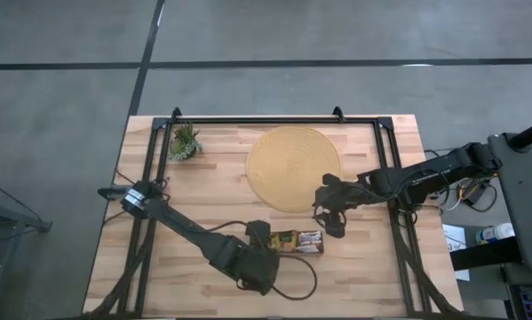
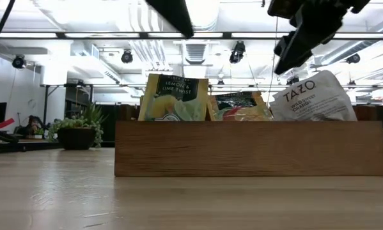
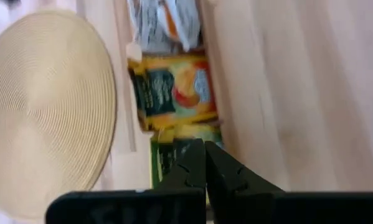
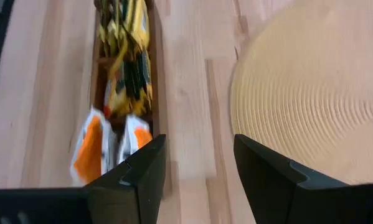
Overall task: Pick & Place Tea
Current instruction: Put the yellow tea bag into the left section of the wooden organizer
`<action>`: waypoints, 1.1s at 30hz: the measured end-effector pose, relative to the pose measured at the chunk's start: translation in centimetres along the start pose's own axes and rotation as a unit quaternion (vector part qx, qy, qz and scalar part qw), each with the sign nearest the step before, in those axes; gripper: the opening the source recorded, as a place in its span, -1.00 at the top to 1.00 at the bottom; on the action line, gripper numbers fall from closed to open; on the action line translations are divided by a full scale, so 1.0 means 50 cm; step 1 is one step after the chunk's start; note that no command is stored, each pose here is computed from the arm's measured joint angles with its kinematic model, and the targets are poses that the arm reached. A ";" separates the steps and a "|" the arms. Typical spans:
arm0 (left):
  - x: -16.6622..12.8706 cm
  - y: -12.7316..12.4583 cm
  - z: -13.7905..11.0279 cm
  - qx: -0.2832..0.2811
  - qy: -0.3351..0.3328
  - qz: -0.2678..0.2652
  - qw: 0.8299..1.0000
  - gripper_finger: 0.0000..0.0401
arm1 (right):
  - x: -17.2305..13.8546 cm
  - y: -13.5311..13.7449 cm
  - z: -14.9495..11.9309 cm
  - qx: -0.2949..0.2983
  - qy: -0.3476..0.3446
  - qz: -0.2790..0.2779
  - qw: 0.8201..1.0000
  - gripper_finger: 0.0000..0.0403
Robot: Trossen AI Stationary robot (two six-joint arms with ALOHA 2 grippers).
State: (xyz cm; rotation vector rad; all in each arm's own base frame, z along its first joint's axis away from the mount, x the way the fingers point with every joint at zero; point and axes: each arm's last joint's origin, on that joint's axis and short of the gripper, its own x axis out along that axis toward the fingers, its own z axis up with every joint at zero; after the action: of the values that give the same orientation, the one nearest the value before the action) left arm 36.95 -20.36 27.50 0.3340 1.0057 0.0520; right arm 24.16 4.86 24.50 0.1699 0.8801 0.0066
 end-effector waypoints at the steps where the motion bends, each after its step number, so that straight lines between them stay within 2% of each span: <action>1: 0.001 0.001 -0.004 0.005 0.009 0.003 1.000 1.00 | -0.006 -0.002 -0.004 0.004 0.007 -0.002 1.000 0.08; 3: 0.004 0.004 -0.007 0.011 0.004 0.036 0.999 1.00 | -0.017 -0.005 -0.015 0.015 0.022 -0.017 1.000 0.08; 6: -0.003 0.017 -0.009 -0.005 -0.032 0.121 0.992 1.00 | -0.038 -0.013 -0.039 0.030 0.035 -0.069 0.997 0.08; 8: -0.016 0.030 -0.014 -0.015 -0.049 0.131 0.990 1.00 | -0.052 -0.018 -0.056 0.038 0.032 -0.106 0.993 0.08; 11: -0.036 0.047 -0.033 -0.032 -0.077 0.125 0.989 1.00 | -0.070 -0.029 -0.085 0.061 0.025 -0.141 0.988 0.08; 14: -0.057 0.067 -0.064 -0.056 -0.126 0.115 0.984 1.00 | -0.081 -0.040 -0.113 0.091 0.020 -0.151 0.984 0.08; 17: -0.077 0.091 -0.108 -0.085 -0.201 0.093 0.972 1.00 | -0.084 -0.052 -0.145 0.122 0.022 -0.157 0.980 0.08; 21: -0.095 0.123 -0.178 -0.112 -0.287 0.032 0.951 1.00 | -0.080 -0.068 -0.186 0.163 0.028 -0.180 0.970 0.08; 26: -0.131 0.158 -0.251 -0.174 -0.384 0.008 0.907 1.00 | -0.082 -0.096 -0.228 0.254 0.053 -0.250 0.933 0.08; 29: -0.136 0.168 -0.290 -0.191 -0.412 0.002 0.891 1.00 | -0.090 -0.113 -0.240 0.302 0.074 -0.293 0.904 0.08; 31: -0.142 0.174 -0.308 -0.202 -0.431 -0.002 0.879 1.00 | -0.095 -0.120 -0.235 0.324 0.068 -0.301 0.894 0.08; 33: -0.143 0.178 -0.323 -0.207 -0.439 -0.004 0.874 1.00 | -0.098 -0.128 -0.227 0.340 0.058 -0.305 0.888 0.08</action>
State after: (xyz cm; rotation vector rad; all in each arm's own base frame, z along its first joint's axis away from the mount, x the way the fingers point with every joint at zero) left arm 20.59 -9.28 28.10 -0.0606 0.0731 0.0965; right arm 11.89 -0.15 20.20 0.5443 0.9981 -0.9009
